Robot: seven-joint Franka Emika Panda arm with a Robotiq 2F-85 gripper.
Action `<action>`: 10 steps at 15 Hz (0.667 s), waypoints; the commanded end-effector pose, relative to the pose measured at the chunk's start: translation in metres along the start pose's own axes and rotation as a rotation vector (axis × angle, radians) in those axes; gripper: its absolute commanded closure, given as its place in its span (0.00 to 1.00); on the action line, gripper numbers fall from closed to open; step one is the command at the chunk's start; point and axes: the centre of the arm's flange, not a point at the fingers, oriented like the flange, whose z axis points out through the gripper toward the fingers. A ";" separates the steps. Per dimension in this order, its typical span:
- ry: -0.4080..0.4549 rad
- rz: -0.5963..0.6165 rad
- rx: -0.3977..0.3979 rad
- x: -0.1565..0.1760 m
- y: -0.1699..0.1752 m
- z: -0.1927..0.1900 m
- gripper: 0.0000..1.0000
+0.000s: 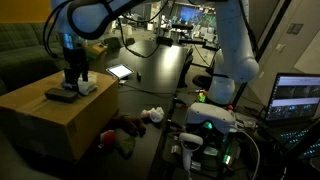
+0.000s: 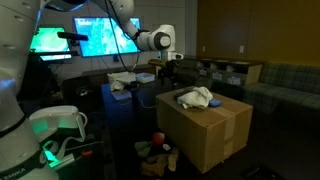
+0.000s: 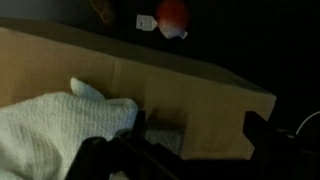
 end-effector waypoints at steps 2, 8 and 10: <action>-0.021 0.100 -0.016 -0.097 0.002 -0.037 0.00; -0.011 0.278 -0.005 -0.197 -0.001 -0.050 0.00; 0.009 0.326 0.000 -0.231 -0.002 -0.051 0.00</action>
